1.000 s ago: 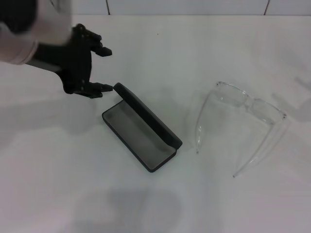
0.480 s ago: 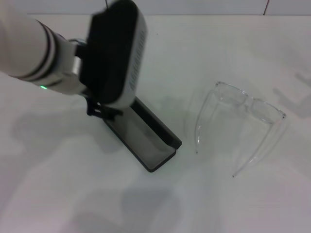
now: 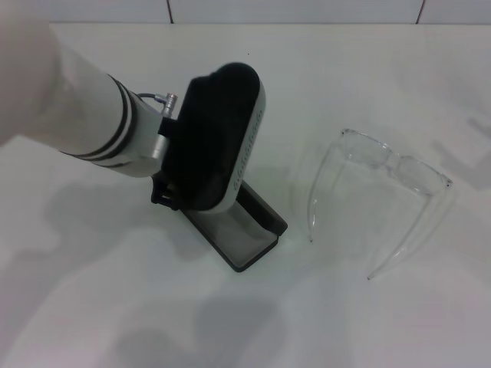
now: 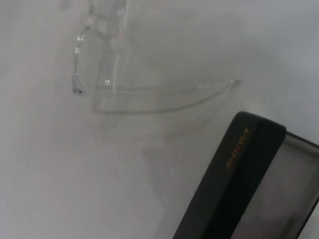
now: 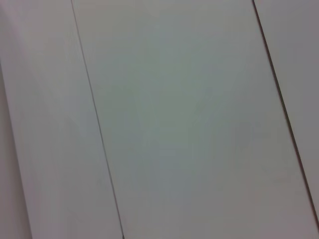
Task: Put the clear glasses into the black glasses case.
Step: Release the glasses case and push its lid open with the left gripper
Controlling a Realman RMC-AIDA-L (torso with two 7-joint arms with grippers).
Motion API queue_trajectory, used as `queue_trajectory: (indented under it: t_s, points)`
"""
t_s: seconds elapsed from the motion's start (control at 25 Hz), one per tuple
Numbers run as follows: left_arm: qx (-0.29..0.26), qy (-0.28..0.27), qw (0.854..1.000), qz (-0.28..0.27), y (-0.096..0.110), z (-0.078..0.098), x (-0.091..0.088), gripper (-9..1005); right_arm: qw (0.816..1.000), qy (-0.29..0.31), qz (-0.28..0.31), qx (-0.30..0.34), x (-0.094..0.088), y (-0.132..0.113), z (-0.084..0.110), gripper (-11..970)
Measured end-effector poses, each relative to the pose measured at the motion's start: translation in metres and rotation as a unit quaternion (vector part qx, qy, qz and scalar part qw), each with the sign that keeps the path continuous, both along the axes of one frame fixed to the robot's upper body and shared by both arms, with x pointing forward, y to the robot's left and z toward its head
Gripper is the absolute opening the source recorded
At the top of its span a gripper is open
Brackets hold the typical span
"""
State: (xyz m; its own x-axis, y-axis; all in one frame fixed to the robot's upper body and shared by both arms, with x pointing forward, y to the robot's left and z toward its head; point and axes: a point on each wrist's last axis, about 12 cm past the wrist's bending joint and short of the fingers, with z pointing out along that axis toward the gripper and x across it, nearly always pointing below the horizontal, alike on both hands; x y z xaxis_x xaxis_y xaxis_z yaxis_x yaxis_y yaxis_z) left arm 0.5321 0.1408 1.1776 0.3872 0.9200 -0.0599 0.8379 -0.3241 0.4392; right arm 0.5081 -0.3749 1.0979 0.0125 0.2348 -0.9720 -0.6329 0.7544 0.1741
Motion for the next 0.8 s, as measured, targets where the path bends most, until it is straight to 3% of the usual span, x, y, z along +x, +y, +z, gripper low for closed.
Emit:
queue_trajectory:
  t_s: [0.2,0.64,0.8]
  points:
    - [0.006,-0.006,1.0,-0.011,-0.005,-0.003,-0.002,439,1.0,-0.004,0.001,0.004,-0.007,-0.003,0.0,868]
    - [0.001,-0.017,1.0,-0.01,-0.007,-0.001,-0.003,329,1.0,-0.007,-0.005,0.01,-0.013,-0.007,-0.001,869]
    - [0.018,-0.019,1.0,-0.015,-0.009,0.0,-0.005,346,1.0,-0.007,-0.004,0.012,-0.013,-0.008,0.0,869]
